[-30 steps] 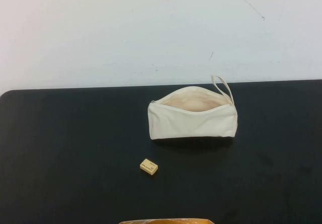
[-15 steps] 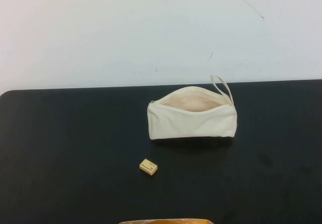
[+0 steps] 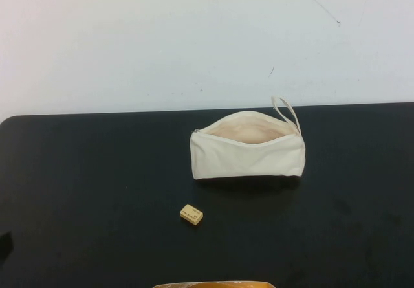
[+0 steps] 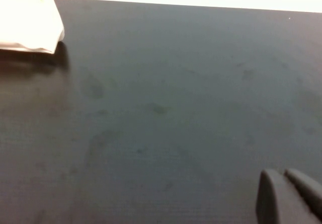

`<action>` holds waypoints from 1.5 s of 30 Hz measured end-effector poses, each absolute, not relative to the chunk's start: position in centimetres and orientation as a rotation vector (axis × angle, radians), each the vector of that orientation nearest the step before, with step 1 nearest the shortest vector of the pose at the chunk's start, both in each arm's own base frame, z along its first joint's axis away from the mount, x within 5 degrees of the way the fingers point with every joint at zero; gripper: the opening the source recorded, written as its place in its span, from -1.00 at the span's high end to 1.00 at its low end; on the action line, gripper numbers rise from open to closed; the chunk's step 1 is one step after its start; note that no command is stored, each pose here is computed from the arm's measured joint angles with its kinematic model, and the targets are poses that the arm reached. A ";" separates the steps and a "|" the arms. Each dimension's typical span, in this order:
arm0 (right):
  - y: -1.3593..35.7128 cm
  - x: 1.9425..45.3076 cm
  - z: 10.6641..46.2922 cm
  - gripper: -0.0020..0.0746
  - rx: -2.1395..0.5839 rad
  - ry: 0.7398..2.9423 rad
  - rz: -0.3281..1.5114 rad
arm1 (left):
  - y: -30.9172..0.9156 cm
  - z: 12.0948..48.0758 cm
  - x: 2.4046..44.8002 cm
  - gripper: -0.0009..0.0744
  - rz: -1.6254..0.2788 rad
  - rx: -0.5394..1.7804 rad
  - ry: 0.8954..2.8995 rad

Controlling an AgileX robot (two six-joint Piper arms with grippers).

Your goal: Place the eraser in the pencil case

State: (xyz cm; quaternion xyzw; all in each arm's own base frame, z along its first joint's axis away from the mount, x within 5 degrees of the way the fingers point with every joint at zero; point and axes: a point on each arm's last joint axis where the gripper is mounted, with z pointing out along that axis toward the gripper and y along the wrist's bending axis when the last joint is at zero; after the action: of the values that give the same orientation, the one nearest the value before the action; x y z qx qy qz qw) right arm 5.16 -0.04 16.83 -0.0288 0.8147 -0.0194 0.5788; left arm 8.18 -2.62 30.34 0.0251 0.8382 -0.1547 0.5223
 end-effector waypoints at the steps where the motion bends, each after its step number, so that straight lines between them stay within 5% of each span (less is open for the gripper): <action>1: 0.0 5.2 16.8 0.95 -0.067 1.905 -0.045 | -2.7 31.0 8.8 0.96 -0.342 0.101 2.046; 8: 0.0 5.2 16.8 0.95 -0.065 1.905 -0.043 | -3.5 34.1 16.3 0.96 -0.262 0.338 2.276; 15: 0.0 5.2 16.8 0.95 -0.065 1.905 -0.043 | -5.2 30.9 23.8 0.96 -0.309 0.478 2.461; 25: 0.0 5.2 16.8 0.95 -0.065 1.905 -0.043 | -12.8 28.2 28.9 0.93 -0.223 0.809 2.548; 28: 0.0 5.2 16.8 0.95 -0.065 1.905 -0.043 | -15.1 27.0 30.0 0.74 -0.191 0.870 2.598; 35: 0.0 5.2 16.8 0.95 -0.065 1.905 -0.043 | -19.3 23.2 32.4 -0.16 -0.183 0.978 2.655; 45: 0.0 5.2 16.8 0.95 -0.065 1.905 -0.043 | -20.5 18.5 34.9 -0.34 -0.111 0.992 2.731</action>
State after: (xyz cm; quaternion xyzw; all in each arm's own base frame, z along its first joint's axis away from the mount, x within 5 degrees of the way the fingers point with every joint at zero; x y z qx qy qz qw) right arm 5.16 -0.04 16.83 -0.0276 0.8148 -0.0185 0.5788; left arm 34.85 -20.49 18.50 0.3389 0.9328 -0.0378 0.1169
